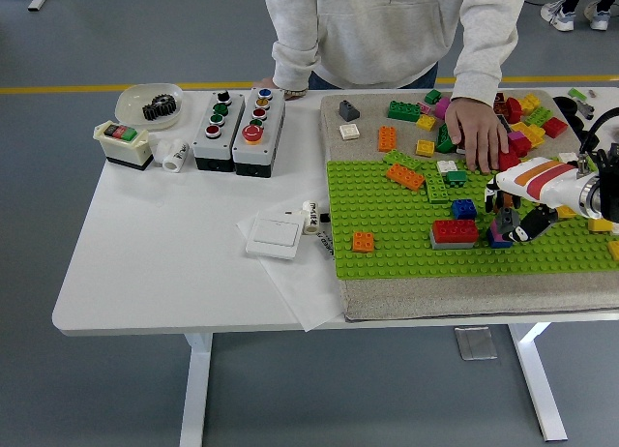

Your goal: Pick up the brick,pile it on top of brick,press brick,pick up the brick,pile it on top of brick,press brick

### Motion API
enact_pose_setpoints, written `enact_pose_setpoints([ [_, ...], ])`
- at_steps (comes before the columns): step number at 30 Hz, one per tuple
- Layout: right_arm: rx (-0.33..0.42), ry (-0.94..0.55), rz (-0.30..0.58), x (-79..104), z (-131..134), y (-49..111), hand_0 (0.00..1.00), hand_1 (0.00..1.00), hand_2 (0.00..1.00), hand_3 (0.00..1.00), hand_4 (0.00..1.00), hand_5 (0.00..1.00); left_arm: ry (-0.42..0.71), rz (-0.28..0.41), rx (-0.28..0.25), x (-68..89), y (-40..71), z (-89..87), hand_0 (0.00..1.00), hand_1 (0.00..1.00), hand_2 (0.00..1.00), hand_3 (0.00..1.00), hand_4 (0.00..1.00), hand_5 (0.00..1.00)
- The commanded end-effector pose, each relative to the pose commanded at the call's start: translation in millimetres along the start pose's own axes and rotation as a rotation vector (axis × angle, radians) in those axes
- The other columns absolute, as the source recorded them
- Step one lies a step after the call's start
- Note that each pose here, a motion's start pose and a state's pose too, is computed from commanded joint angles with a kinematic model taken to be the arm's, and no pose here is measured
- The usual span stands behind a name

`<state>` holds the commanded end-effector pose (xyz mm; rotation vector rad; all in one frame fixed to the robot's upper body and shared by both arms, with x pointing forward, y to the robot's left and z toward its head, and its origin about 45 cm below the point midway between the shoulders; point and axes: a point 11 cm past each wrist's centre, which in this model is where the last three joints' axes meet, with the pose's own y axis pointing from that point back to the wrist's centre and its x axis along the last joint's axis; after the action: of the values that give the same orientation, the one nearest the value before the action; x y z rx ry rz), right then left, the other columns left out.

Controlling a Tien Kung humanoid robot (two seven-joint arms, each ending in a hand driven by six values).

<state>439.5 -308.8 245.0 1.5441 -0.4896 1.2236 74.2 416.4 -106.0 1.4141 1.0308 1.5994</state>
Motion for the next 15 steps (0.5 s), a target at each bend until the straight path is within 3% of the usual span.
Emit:
enact_pose_setpoints([
  [10,-0.004,-0.004,0.008,0.9,0.8,0.7,0.313,0.456,0.631,0.666,0.911,0.166,-0.004,0.0,0.003,0.2,-0.2,-1.6,0.765,0.791,0.781,0.678,0.766,0.634],
  [11,-0.005,-0.006,0.011,1.7,1.0,1.1,0.304,0.463,0.682,0.778,0.989,0.205,-0.004,0.0,0.003,0.3,-0.2,-1.6,0.765,0.791,0.781,0.678,0.766,0.635],
  [15,-0.006,-0.014,0.026,5.3,1.5,2.3,0.304,0.463,0.682,0.778,0.989,0.205,-0.005,-0.001,0.003,0.4,-0.2,-1.4,0.765,0.791,0.781,0.678,0.766,0.635],
])
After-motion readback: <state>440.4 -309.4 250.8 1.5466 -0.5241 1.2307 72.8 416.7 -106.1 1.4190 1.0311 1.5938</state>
